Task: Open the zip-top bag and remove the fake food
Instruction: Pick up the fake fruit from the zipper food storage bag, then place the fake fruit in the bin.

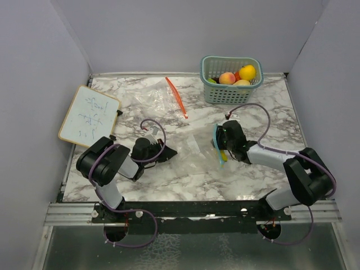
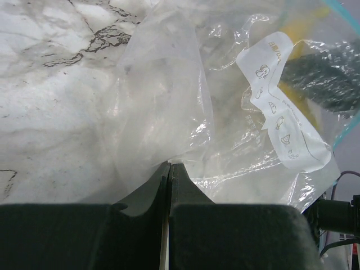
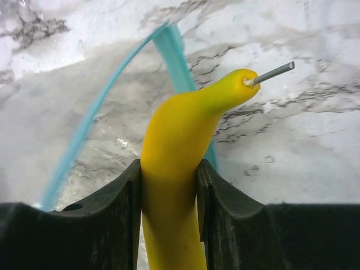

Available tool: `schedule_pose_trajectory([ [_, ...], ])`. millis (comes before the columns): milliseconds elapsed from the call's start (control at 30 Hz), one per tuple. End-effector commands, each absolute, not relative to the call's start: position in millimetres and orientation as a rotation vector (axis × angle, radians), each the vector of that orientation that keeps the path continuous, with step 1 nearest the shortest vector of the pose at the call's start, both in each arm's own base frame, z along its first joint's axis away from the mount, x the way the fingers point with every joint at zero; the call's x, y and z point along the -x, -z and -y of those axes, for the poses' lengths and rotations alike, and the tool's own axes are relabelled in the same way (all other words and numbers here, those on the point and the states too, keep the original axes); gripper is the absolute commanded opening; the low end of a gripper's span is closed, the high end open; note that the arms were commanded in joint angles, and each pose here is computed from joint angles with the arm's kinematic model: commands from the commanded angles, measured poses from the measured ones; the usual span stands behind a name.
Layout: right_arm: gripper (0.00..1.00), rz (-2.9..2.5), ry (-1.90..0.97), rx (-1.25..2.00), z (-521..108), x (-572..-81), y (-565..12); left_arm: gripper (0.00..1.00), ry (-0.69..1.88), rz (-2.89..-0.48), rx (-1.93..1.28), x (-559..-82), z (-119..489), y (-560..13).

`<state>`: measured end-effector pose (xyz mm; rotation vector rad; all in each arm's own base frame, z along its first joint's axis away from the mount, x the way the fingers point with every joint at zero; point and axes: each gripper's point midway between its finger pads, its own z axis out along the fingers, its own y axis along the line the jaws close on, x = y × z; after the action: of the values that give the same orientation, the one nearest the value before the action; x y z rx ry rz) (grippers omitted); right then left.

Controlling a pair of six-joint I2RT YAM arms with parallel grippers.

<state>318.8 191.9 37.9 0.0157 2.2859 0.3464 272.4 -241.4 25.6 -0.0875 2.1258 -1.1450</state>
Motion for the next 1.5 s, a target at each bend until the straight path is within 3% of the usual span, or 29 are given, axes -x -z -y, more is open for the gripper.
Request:
schedule_pose_trajectory([
  [0,0.22,-2.214,-0.466,-0.045,-176,-327,-67,0.0,1.111,-2.133,0.087,-272,233,-25],
  [333,0.2,-2.07,-0.434,-0.182,-117,-379,-132,0.0,1.055,-2.137,0.061,-279,227,-30],
  [733,0.23,-1.811,-0.379,-0.153,-117,-501,-265,0.0,1.094,-2.08,-0.016,-289,236,-62],
  [967,0.26,-1.736,-0.308,-0.228,-108,-584,-262,0.0,1.052,-2.096,-0.076,-291,235,-75],
  [1133,0.21,-1.76,-0.293,-0.222,-111,-633,-240,0.0,1.034,-2.077,-0.132,-291,235,-94],
  [1167,0.22,-1.77,-0.287,-0.216,-111,-638,-233,0.0,1.03,-2.066,-0.132,-292,234,-98],
  [1333,0.58,-1.776,-0.291,-0.137,-118,-646,-226,0.0,0.99,-2.028,-0.105,-307,233,-116],
  [1467,0.74,-1.782,-0.266,-0.127,-113,-641,-229,0.0,0.982,-2.0,-0.076,-326,236,-133],
])
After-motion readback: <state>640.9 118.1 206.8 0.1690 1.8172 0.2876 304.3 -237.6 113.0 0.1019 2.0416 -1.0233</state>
